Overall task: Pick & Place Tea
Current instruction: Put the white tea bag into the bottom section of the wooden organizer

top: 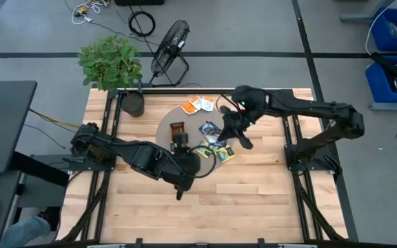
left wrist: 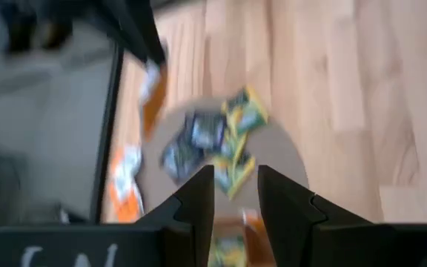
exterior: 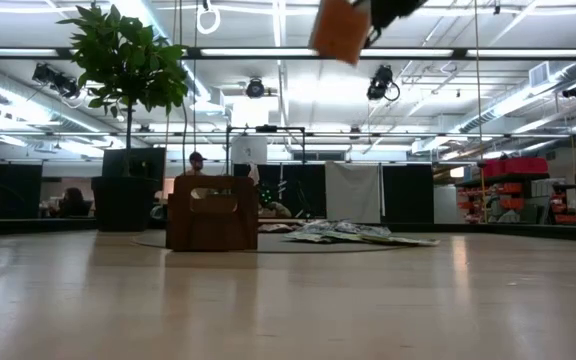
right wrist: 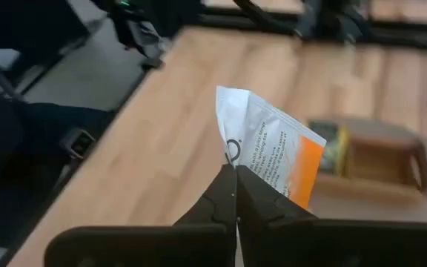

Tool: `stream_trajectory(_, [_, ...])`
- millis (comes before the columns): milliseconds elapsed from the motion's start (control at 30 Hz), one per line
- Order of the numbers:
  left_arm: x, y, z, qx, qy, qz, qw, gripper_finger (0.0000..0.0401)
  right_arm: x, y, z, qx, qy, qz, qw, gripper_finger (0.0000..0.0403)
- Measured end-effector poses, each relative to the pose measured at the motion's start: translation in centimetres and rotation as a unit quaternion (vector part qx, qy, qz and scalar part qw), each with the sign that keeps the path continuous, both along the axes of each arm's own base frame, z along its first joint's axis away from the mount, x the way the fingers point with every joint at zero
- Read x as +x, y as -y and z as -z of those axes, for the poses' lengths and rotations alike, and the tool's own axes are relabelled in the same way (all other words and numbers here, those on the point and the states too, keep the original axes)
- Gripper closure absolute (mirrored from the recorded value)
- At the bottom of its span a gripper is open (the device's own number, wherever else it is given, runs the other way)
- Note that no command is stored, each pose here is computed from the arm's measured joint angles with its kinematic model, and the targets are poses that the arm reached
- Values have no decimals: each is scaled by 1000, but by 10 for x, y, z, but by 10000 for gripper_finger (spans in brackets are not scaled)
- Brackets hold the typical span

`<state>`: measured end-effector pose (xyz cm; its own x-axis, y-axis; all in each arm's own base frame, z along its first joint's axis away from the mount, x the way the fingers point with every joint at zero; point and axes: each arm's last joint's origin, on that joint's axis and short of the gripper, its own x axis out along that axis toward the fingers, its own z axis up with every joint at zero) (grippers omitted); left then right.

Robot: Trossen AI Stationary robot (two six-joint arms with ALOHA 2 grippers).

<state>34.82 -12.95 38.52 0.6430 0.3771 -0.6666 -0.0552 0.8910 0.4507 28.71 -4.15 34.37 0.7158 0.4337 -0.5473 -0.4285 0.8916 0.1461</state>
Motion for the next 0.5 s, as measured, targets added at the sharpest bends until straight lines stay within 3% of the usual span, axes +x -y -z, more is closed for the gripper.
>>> stream_trajectory(200, [10, 3, -8, 44, 30, 65, 996, 291, -3, -29, -7, -9, 14, -39, 999, 403])
stream_trajectory(500, [17, -11, -9, 24, 39, 51, 998, 291, 0, -45, -10, -23, 34, -59, 997, 403])
